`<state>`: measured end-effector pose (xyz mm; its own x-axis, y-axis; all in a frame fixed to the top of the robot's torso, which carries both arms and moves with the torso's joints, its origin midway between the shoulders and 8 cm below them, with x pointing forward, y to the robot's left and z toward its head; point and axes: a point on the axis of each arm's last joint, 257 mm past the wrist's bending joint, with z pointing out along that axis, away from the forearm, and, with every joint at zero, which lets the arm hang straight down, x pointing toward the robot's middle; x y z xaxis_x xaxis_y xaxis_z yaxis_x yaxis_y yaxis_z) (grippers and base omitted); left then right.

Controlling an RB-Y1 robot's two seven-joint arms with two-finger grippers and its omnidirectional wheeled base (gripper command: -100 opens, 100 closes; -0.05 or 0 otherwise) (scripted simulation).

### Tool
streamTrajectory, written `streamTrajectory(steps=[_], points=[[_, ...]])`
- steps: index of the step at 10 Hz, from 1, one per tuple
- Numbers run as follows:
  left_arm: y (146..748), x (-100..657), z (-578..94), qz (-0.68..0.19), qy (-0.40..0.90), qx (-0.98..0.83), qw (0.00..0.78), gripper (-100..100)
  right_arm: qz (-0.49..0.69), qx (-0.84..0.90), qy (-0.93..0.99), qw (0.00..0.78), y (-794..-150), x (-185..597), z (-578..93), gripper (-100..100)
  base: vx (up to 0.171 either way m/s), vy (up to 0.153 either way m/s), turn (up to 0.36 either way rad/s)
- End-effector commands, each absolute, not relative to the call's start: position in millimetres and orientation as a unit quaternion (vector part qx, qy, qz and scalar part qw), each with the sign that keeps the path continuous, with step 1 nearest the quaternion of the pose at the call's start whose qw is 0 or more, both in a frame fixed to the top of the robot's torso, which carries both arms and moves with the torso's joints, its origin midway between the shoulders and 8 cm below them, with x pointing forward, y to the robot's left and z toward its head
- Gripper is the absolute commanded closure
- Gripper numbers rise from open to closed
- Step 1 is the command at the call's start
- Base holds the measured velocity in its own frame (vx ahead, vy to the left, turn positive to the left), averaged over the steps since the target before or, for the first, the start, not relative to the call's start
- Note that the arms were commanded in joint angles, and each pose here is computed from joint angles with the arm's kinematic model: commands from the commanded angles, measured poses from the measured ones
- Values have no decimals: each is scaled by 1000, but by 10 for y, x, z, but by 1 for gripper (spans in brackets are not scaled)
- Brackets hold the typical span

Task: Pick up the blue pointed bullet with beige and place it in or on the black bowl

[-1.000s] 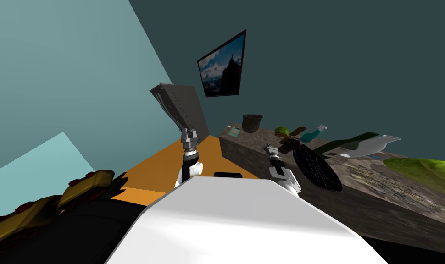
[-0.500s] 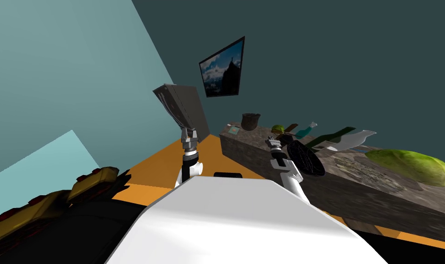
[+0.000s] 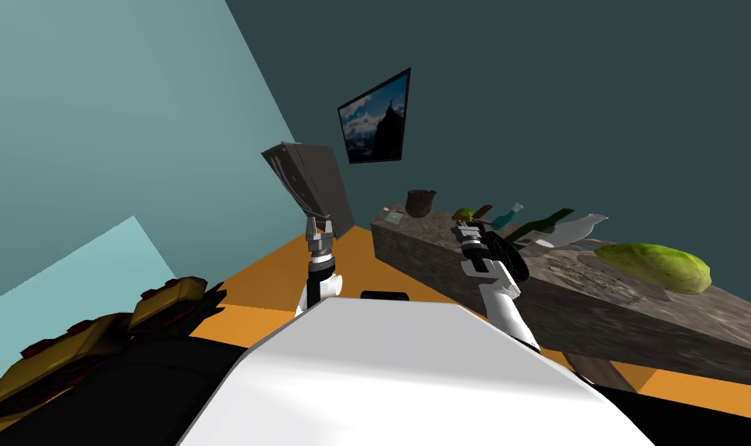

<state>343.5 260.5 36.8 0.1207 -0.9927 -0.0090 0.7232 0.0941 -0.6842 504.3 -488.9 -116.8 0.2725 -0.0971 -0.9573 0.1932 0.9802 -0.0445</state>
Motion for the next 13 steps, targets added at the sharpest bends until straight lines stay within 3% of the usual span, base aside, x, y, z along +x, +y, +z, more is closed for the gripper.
streamTrajectory(steps=[1, 5, 13], points=[[2605, 3435, 368, -615, 247, -273, 697, 0, -91, 35, 589, 802, -4924, 5125, -994, 100, -123, -27, -6], [2605, 3435, 368, -615, 247, -273, 697, 0, -88, 42, 605, 790, -5124, 5112, -998, 100, -118, -72, 14], [2606, 3435, 367, -615, 247, -273, 697, 0, -103, 106, 682, 717, -5770, 4658, -1889, 100, -12, -169, 32]])
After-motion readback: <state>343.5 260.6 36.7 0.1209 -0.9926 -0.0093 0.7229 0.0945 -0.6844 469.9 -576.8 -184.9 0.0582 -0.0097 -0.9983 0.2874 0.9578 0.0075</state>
